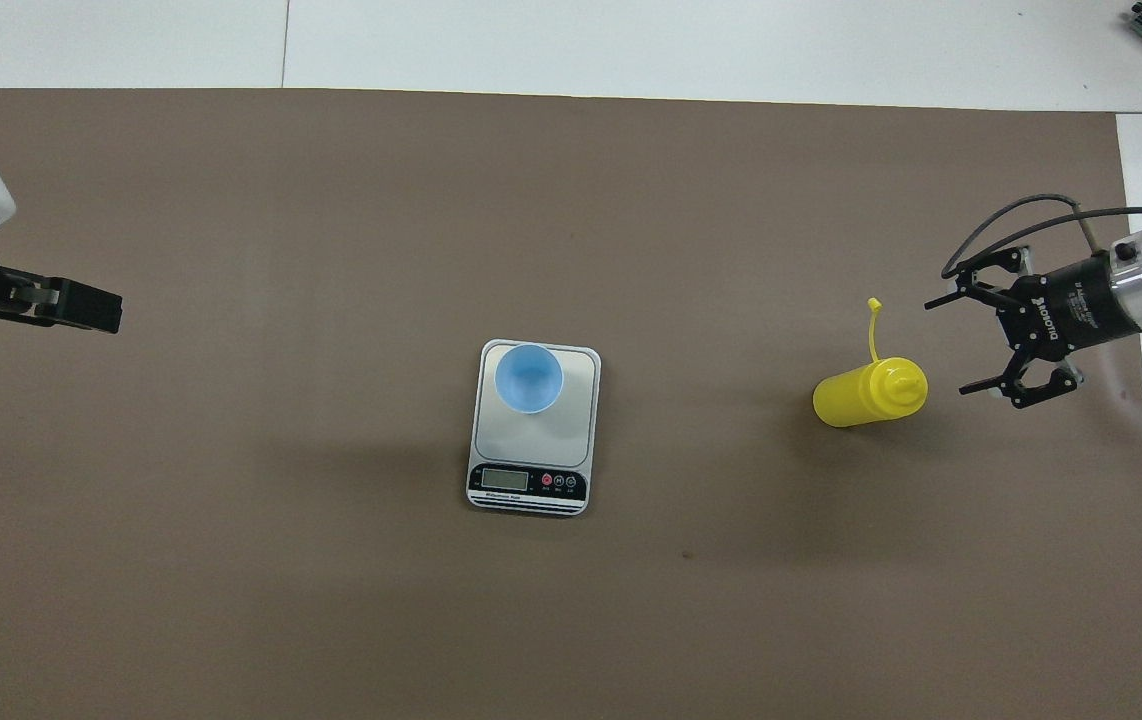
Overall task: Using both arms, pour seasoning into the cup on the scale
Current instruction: 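Lower the open right gripper around the yellow bottle and grasp it, then lift the yellow bottle with the right gripper toward the scale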
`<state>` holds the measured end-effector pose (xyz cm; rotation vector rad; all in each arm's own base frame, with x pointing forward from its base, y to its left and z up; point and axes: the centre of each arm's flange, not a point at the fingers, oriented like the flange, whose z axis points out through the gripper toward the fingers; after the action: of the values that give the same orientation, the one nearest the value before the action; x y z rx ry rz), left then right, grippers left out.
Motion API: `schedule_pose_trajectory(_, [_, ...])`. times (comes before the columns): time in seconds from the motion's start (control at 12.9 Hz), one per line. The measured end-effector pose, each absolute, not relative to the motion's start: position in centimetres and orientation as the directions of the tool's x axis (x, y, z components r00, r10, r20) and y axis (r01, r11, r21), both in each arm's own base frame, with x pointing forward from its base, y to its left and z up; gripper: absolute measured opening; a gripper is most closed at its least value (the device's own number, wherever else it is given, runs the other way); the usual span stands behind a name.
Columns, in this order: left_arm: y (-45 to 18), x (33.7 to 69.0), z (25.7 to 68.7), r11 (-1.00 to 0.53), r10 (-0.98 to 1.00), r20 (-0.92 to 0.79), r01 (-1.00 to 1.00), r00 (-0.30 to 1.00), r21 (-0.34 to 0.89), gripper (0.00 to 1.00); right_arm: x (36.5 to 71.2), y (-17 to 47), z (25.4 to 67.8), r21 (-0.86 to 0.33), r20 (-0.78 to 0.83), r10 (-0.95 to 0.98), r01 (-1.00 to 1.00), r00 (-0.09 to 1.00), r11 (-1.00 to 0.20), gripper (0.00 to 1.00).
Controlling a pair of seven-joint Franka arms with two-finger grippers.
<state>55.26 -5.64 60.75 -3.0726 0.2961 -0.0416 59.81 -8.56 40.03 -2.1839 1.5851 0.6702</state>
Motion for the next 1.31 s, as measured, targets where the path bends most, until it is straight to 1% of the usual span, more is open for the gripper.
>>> schedule_pose_trajectory(0.15, [-6.0,55.0,60.6,-0.98,-0.194,0.002,-0.194,0.981,-0.039,1.0,59.7,-9.4,37.1,0.023,-0.611,-0.766,-0.962,0.201,-0.272,1.0])
schedule_pose_trajectory(0.31, [-6.1,55.0,60.6,-0.981,-0.193,0.0,-0.193,0.981,-0.03,1.0,58.8,-10.7,33.7,0.063,-0.66,-0.739,-0.971,0.133,-0.231,1.0])
schedule_pose_trajectory(0.46, [-5.8,54.8,60.6,-0.983,-0.184,-0.018,-0.184,0.983,-0.012,1.0,57.6,-10.2,31.1,0.09,-0.714,-0.696,-0.974,0.083,-0.209,1.0])
schedule_pose_trajectory(0.7, [-4.4,54.7,63.0,-0.988,-0.155,-0.023,-0.154,0.988,0.014,1.0,56.5,-8.7,29.4,0.104,-0.757,-0.652,-0.977,0.043,-0.184,1.0])
schedule_pose_trajectory(0.85, [-3.9,54.9,63.7,-0.989,-0.147,-0.012,-0.147,0.989,0.02,1.0,56.4,-7.2,29.3,0.099,-0.771,-0.635,-0.976,0.048,-0.193,1.0])
schedule_pose_trajectory(0.93, [-4.0,55.0,63.7,-0.989,-0.148,-0.012,-0.147,0.989,0.022,1.0,56.5,-6.1,29.4,0.089,-0.768,-0.637,-0.974,0.067,-0.21,0.9])
schedule_pose_trajectory(1.0, [-4.0,55.1,63.6,-0.989,-0.149,-0.013,-0.149,0.989,0.023,1.0,56.9,-4.9,29.5,0.078,-0.757,-0.648,-0.973,0.085,-0.219,0.77])
schedule_pose_trajectory(1.08, [-4.1,55.1,63.5,-0.989,-0.15,-0.014,-0.149,0.989,0.024,1.0,57.1,-3.8,29.7,0.083,-0.75,-0.656,-0.972,0.086,-0.222,0.66])
schedule_pose_trajectory(1.16, [-4.1,55.2,63.5,-0.989,-0.15,-0.015,-0.149,0.989,0.024,1.0,57.3,-2.8,29.9,0.088,-0.739,-0.669,-0.973,0.079,-0.212,0.63])
schedule_pose_trajectory(1.31, [-4.1,55.2,63.4,-0.989,-0.15,-0.016,-0.149,0.989,0.024,1.0,58.1,-0.8,30.8,0.088,-0.706,-0.705,-0.98,0.064,-0.178,0.63])
